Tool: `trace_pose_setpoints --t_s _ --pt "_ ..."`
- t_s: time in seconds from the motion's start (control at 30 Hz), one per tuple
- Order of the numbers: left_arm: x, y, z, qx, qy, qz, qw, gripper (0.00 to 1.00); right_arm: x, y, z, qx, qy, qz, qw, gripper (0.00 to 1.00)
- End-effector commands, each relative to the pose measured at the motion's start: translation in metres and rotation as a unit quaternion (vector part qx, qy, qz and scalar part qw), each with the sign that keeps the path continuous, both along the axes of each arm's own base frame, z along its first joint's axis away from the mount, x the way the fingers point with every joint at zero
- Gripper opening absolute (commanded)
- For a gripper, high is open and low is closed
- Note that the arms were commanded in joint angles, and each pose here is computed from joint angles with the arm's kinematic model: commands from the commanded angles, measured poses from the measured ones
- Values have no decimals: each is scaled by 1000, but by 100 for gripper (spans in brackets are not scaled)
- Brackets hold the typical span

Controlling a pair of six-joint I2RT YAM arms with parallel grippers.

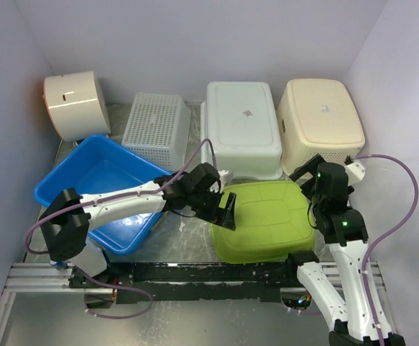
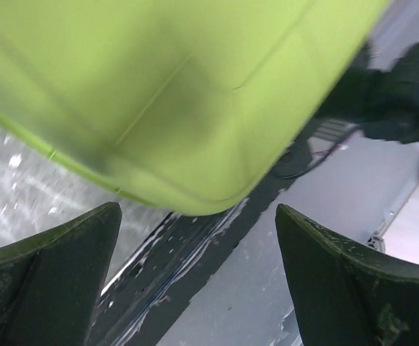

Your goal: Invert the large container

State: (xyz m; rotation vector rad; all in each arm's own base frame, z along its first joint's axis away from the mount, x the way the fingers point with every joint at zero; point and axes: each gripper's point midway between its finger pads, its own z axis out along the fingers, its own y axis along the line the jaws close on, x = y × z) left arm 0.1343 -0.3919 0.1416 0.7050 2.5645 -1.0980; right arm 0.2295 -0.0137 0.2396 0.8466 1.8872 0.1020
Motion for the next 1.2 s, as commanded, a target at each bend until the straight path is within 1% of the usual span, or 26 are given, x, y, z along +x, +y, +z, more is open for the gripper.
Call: trace_pose_setpoints --t_s 0.0,0.07,0.13,0.3,0.4,0.57,0.73,0.83,0.93,1.07,1.17 --pt "-2 32 -53 101 42 61 992 100 10 4 6 4 -15 6 1000 100" --pt "-1 20 -61 87 49 52 994 100 11 4 6 2 -13 7 1000 100" --pt "1 2 -62 59 46 29 997 100 11 3 7 0 -15 7 1000 100" --pt "20 -39 -56 6 -8 -18 1000 99 4 -2 13 -7 -21 -2 1000 100" --pt "28 -72 -49 -33 -24 -55 998 100 1 -4 16 -9 -27 -6 1000 100" --pt "22 -118 -52 -31 -45 -111 992 100 -1 -6 18 -11 -24 -11 1000 100" --pt "25 -138 -37 -55 -62 -122 989 100 0 -3 15 -5 -22 -6 1000 100" --pt "31 -128 -17 -48 -87 -114 988 100 5 2 13 -2 -21 8 1000 100" --pt "37 -95 6 -4 -126 -96 987 100 9 6 14 -4 -23 24 999 100" --pt "42 -28 26 76 -174 -53 980 100 15 9 26 -14 -44 38 998 100" --pt "52 29 33 146 -176 4 974 100 21 10 40 -16 -66 44 997 100"
